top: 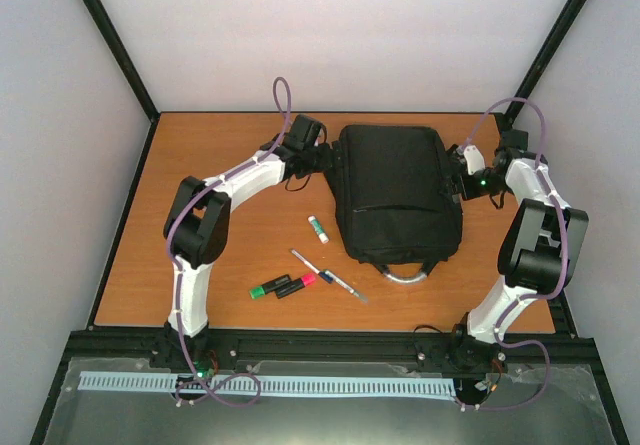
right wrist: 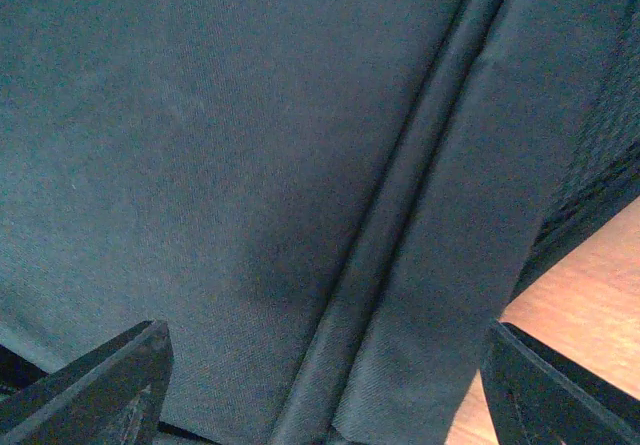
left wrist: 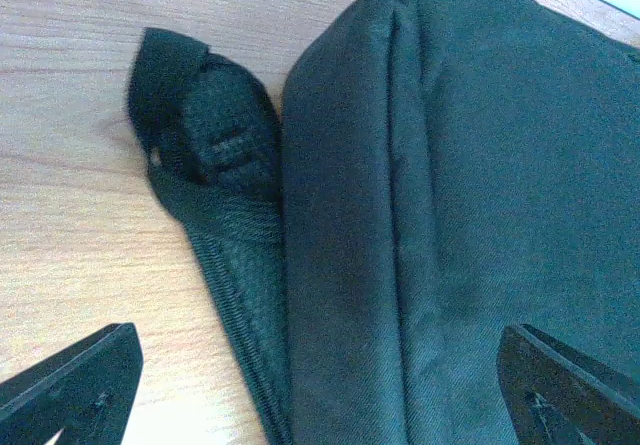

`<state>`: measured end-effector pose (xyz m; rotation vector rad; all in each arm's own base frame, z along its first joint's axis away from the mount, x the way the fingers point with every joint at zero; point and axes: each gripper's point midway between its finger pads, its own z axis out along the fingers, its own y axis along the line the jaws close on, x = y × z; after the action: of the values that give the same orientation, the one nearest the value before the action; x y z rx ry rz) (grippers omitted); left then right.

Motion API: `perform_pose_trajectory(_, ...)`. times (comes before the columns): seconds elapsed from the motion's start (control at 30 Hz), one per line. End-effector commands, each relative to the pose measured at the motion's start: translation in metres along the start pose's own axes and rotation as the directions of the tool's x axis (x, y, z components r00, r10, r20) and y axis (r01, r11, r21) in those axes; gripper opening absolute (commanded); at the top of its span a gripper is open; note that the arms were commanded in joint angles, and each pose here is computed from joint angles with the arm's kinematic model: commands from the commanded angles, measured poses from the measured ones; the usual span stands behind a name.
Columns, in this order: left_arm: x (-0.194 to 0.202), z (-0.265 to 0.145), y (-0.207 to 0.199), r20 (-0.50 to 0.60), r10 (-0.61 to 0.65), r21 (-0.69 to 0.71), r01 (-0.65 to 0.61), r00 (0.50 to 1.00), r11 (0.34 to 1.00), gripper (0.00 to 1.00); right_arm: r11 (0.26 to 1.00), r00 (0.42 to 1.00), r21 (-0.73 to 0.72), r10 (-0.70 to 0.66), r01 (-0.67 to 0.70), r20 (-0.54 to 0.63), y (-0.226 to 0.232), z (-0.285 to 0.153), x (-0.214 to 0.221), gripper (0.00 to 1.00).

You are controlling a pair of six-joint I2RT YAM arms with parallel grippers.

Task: Pack the student bag
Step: Adjust the stationery at the center of the board.

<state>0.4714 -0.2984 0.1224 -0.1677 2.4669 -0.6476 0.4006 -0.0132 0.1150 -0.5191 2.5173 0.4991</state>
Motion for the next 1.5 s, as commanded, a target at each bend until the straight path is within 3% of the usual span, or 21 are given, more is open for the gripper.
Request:
perform_pose_trajectory(0.0,0.006,0.021,-0.018,-0.074,-0.031,0.075,0.036,0.997,0.996,1.0,0.997,0.994,-0.06,0.033,-0.039,-0.105,0.009,0.015,0.03,0.86)
perform_pose_trajectory(0.3,0.039,0.059,-0.053,-0.152,0.081,0.141,-0.06,0.985,0.988,0.96,0.985,0.98,-0.171,0.003,-0.037,-0.197,0.04,0.018,0.072,0.82)
perform_pose_trajectory(0.6,0.07,0.073,-0.104,-0.191,0.22,0.264,-0.165,0.957,0.95,0.9,0.97,0.963,-0.244,-0.06,-0.007,-0.264,0.073,0.006,0.114,0.79)
perform_pose_trajectory(0.83,0.062,0.073,-0.112,-0.17,0.24,0.248,-0.194,0.956,0.949,0.91,0.974,0.96,-0.219,-0.107,0.05,-0.259,0.086,-0.017,0.116,0.76)
perform_pose_trajectory(0.93,0.04,0.06,-0.099,-0.116,0.268,0.134,-0.253,0.956,0.958,0.93,0.983,0.963,-0.164,-0.125,0.087,-0.24,0.086,-0.035,0.104,0.74)
perform_pose_trajectory(1.17,-0.01,-0.023,-0.074,0.022,0.272,-0.047,-0.27,0.962,0.962,0.95,0.973,0.967,0.057,-0.216,0.225,-0.133,0.081,-0.07,0.064,0.68)
perform_pose_trajectory(1.37,0.012,-0.07,-0.042,0.022,0.192,-0.088,-0.189,0.981,0.978,0.94,0.949,0.953,0.091,-0.302,0.301,0.004,0.121,-0.066,0.018,0.64)
perform_pose_trajectory(1.47,0.029,-0.086,-0.018,-0.005,0.16,-0.139,-0.159,0.987,0.977,0.94,0.923,0.934,0.158,-0.356,0.351,0.005,0.13,-0.055,-0.002,0.59)
